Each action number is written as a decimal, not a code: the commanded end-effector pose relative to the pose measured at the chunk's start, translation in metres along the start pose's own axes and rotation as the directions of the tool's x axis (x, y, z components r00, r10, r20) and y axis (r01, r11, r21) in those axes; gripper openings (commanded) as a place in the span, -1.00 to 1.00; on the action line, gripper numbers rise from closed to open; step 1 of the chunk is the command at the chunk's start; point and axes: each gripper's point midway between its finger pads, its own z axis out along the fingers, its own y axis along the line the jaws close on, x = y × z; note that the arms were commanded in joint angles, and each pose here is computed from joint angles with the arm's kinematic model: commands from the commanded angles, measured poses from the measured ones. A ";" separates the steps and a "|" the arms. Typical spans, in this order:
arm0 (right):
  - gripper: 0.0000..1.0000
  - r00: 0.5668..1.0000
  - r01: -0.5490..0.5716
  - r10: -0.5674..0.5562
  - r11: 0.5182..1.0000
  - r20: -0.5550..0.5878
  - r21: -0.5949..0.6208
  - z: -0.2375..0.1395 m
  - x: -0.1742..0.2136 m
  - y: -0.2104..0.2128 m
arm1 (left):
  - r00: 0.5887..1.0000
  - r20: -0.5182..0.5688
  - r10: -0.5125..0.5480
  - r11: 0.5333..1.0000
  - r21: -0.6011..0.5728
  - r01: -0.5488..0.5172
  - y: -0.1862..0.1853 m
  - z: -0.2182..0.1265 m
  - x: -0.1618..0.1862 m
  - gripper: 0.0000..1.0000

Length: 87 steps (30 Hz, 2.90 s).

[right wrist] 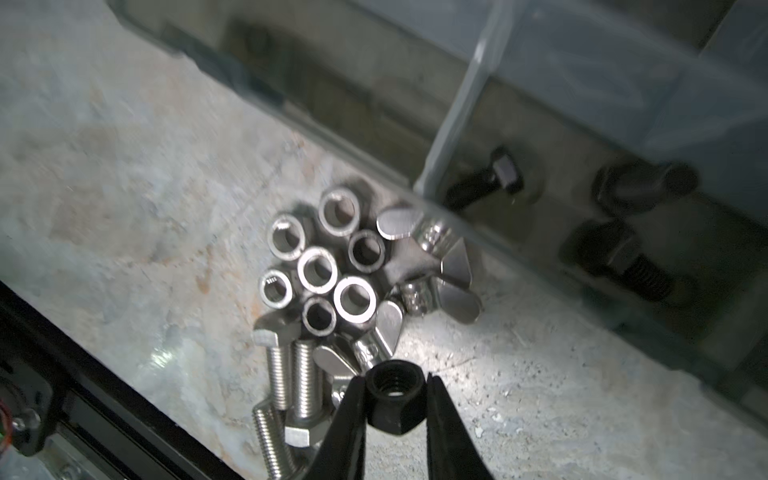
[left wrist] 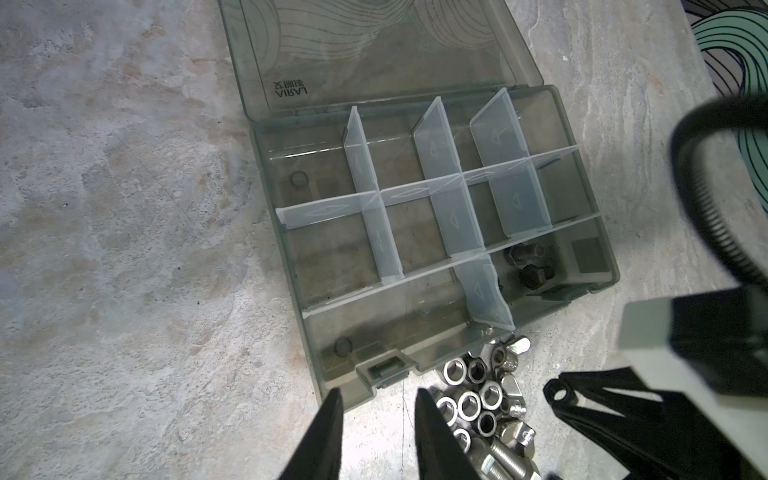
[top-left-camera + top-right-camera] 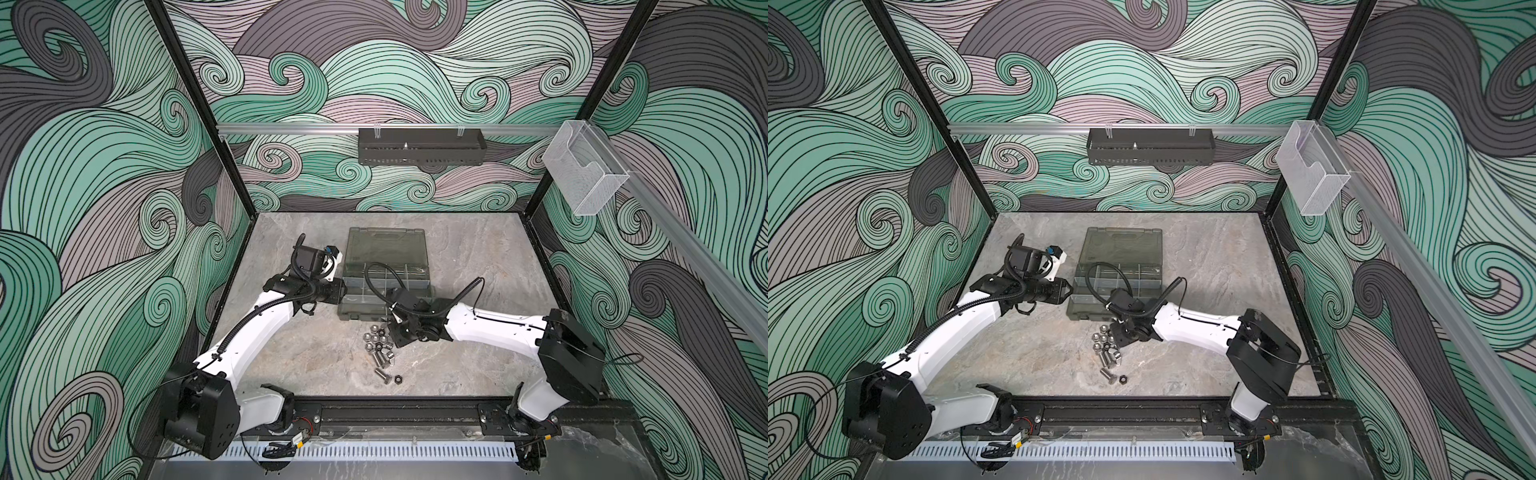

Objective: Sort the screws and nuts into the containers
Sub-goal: 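Close the right gripper on the black nut, then lift the black nut into the box compartment nearest the robot and release, then withdraw the right gripper from the box while the left gripper returns to the pile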

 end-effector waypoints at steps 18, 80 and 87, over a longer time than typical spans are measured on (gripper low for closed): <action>-0.38 0.996 0.052 -0.049 0.998 0.069 -0.043 0.035 -0.097 0.018 | 1.000 0.010 -0.009 1.000 0.029 0.009 -0.004 -0.002 -0.007 -0.33; -0.30 0.971 -0.179 0.163 0.980 0.176 0.083 -0.058 0.019 -0.066 | 0.985 -0.109 0.137 0.972 0.208 -0.112 -0.064 0.018 0.024 -0.33; -0.27 0.953 -0.223 0.191 0.968 0.234 0.118 -0.077 0.034 -0.089 | 0.940 -0.185 0.287 0.937 0.258 -0.235 -0.116 0.019 0.064 -0.28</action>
